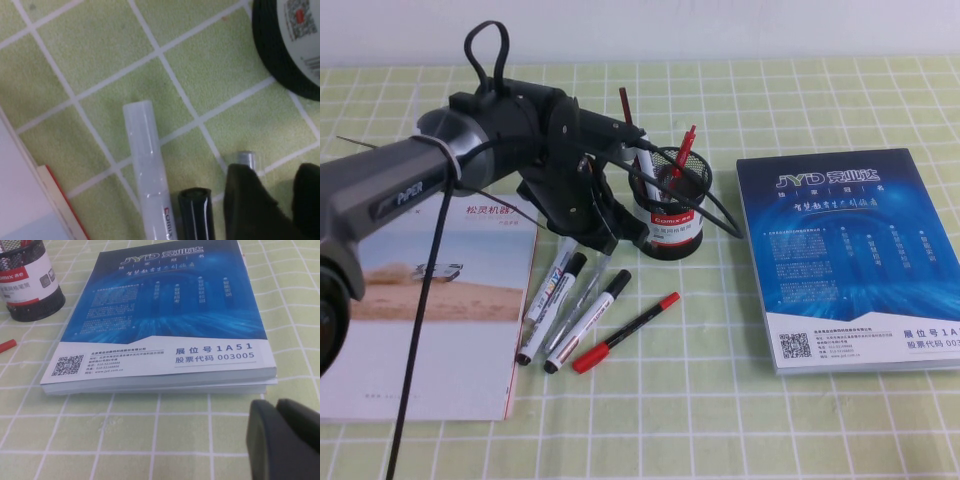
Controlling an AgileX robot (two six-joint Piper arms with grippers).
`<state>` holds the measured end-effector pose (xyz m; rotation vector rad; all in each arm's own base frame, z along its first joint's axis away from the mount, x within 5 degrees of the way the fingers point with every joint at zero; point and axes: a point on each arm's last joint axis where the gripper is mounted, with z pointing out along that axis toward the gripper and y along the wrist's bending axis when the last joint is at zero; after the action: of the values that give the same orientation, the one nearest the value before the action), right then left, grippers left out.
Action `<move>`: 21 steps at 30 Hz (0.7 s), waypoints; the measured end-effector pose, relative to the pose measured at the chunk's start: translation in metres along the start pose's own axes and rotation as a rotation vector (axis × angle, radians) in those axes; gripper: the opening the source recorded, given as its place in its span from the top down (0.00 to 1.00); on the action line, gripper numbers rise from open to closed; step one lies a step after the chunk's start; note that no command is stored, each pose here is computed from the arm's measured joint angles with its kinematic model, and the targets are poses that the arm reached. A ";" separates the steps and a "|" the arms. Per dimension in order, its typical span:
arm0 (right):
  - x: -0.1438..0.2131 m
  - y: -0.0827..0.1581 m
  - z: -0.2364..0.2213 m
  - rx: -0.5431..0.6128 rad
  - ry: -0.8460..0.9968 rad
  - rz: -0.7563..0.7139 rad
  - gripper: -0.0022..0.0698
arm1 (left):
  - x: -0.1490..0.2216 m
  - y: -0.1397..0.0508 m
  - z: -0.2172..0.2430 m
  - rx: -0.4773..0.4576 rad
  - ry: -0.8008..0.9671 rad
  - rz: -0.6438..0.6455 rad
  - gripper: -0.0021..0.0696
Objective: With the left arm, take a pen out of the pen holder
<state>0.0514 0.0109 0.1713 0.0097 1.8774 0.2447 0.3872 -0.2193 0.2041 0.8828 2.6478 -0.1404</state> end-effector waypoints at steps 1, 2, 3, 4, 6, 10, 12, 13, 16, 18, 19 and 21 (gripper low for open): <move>0.000 0.000 0.000 0.000 0.000 0.000 0.99 | 0.000 0.000 0.000 0.005 -0.001 -0.005 0.67; 0.000 0.000 0.000 0.000 0.000 0.000 0.99 | 0.000 -0.001 0.000 0.007 -0.001 -0.006 0.64; 0.000 0.000 0.000 0.000 0.000 0.000 0.99 | 0.000 -0.001 0.000 0.009 -0.001 -0.007 0.61; 0.000 0.000 0.000 0.000 0.000 0.000 0.99 | 0.000 -0.001 0.000 0.010 0.001 -0.008 0.59; 0.000 0.000 0.000 0.000 0.000 0.000 0.99 | 0.000 -0.001 -0.006 0.012 0.002 -0.011 0.56; 0.000 0.000 0.000 0.000 0.000 0.000 0.99 | 0.002 -0.002 -0.033 0.010 -0.021 -0.050 0.60; 0.000 0.000 0.000 0.000 0.000 0.000 0.99 | 0.006 -0.004 -0.056 0.007 -0.053 -0.060 0.69; 0.000 0.000 0.000 0.000 0.000 0.000 0.99 | 0.011 -0.004 -0.067 0.006 -0.069 -0.064 0.77; 0.000 0.000 0.000 0.000 0.000 0.000 0.99 | 0.029 -0.008 -0.100 -0.002 -0.139 -0.067 0.91; 0.000 0.000 0.000 0.000 0.000 0.000 0.99 | 0.046 -0.010 -0.114 -0.006 -0.167 -0.070 0.95; 0.000 0.000 0.000 0.000 0.000 0.000 0.99 | 0.056 -0.012 -0.122 -0.007 -0.184 -0.074 0.96; 0.000 0.000 0.000 0.000 0.000 0.000 0.99 | 0.076 -0.014 -0.136 -0.016 -0.214 -0.079 0.97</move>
<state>0.0514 0.0109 0.1713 0.0097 1.8774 0.2447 0.2820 -0.1607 0.3039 0.7152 2.4810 -0.2199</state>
